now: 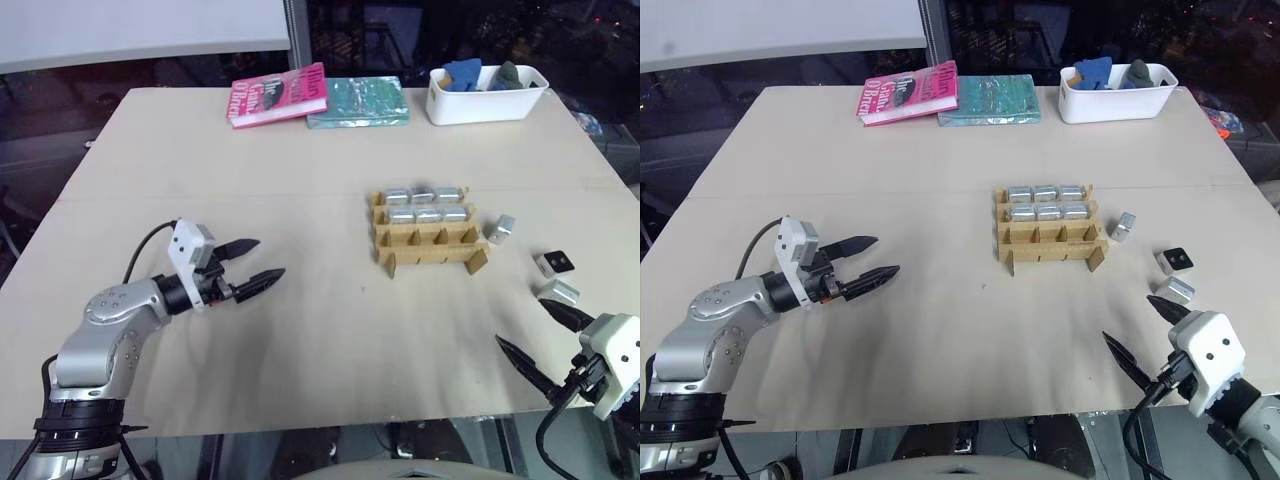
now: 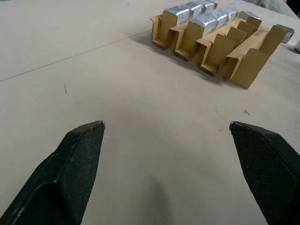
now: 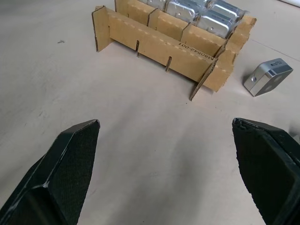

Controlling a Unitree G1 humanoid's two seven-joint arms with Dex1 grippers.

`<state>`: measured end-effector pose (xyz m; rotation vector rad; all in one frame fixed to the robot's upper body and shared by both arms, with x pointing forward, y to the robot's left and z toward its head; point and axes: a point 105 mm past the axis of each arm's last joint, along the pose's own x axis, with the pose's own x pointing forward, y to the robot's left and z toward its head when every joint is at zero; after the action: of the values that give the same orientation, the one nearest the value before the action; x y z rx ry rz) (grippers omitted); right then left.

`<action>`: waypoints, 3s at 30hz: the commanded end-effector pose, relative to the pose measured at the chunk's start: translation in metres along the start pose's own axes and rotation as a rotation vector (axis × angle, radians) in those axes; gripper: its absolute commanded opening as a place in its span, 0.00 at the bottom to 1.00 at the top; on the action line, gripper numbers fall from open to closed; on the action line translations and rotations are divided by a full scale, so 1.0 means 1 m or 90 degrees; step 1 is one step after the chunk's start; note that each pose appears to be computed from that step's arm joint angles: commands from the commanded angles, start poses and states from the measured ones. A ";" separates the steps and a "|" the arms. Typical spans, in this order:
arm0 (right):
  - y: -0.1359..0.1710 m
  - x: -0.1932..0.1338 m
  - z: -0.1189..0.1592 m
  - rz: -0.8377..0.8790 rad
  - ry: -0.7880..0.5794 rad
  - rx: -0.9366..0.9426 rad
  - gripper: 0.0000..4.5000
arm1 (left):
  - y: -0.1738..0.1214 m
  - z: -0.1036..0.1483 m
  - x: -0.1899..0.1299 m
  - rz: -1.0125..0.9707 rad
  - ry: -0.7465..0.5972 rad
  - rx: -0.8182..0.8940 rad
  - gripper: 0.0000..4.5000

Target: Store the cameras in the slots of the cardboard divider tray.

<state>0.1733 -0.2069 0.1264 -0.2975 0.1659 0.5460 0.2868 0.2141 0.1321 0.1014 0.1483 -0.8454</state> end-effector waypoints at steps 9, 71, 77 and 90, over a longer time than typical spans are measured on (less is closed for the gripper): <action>-0.026 0.014 0.017 -0.100 -0.051 0.013 1.00 | -0.013 0.047 0.013 -0.034 -0.099 0.024 0.99; -0.111 0.014 -0.038 -0.052 0.212 -0.001 0.14 | -0.104 0.071 0.027 -0.409 -0.113 0.134 1.00; -0.093 0.022 0.002 -0.002 0.134 -0.075 0.14 | -0.099 0.076 0.039 -0.364 -0.126 0.112 1.00; 0.028 0.066 0.143 0.359 -0.177 -0.077 0.14 | -0.118 0.110 0.072 -0.473 -0.184 0.124 1.00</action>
<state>0.2312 -0.1169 0.2335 -0.2992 -0.0362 1.0952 0.2568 0.0715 0.2167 0.0825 -0.1430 -1.5737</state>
